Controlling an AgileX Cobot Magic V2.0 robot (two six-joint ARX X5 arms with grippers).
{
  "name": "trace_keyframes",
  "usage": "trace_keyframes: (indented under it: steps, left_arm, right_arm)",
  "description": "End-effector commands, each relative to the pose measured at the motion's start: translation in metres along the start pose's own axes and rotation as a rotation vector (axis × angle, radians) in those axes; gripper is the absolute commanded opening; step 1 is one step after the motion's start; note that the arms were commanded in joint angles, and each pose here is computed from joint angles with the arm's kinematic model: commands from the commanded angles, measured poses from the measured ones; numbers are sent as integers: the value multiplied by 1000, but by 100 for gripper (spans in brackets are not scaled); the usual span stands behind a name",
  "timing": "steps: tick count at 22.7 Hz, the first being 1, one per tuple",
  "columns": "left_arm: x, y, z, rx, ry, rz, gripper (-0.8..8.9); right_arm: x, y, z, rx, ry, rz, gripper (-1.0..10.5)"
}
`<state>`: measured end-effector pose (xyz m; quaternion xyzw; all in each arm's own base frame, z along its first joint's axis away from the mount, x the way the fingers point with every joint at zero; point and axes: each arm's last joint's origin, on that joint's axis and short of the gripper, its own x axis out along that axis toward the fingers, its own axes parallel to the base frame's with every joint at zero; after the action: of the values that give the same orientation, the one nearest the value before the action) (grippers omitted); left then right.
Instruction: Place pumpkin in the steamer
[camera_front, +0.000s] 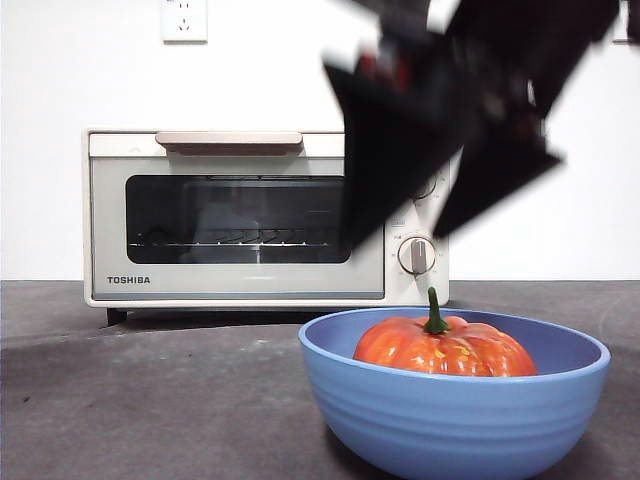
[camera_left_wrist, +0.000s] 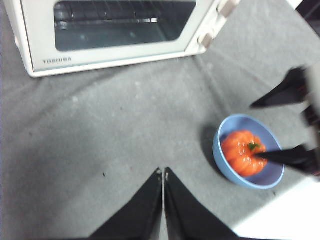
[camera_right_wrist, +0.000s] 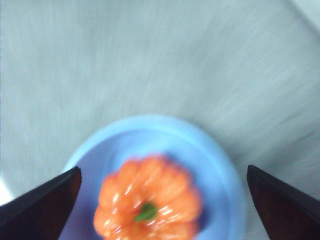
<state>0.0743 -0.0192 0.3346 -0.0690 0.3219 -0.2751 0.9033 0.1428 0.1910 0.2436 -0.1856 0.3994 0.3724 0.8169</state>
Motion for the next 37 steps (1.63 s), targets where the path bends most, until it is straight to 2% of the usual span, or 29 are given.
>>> trace_keyframes:
  steps: [1,4,10,15,20,28,37]
  left_arm:
    - [-1,-1,11,1,-55,-5,16]
    - [7,4,27,-16,-122,-12,16]
    - [50,16,71,5,-188,-50,16]
    - [86,20,104,46,-202,-90,16]
    - [118,21,126,80,-192,-64,16]
    - [163,22,143,139,-133,-21,16]
    - [198,19,140,175,-90,-21,16]
  right_arm:
    - [-27,-2,13,2,-73,-27,537]
    - [-59,-13,13,53,-145,-50,536]
    - [-98,-29,-14,143,-123,-107,536]
    - [-109,-28,-24,157,-111,-108,536]
    - [-113,-28,-26,166,-122,-107,536]
    - [-114,-28,-26,173,-133,-107,536]
    - [-114,-28,-26,173,-135,-107,536]
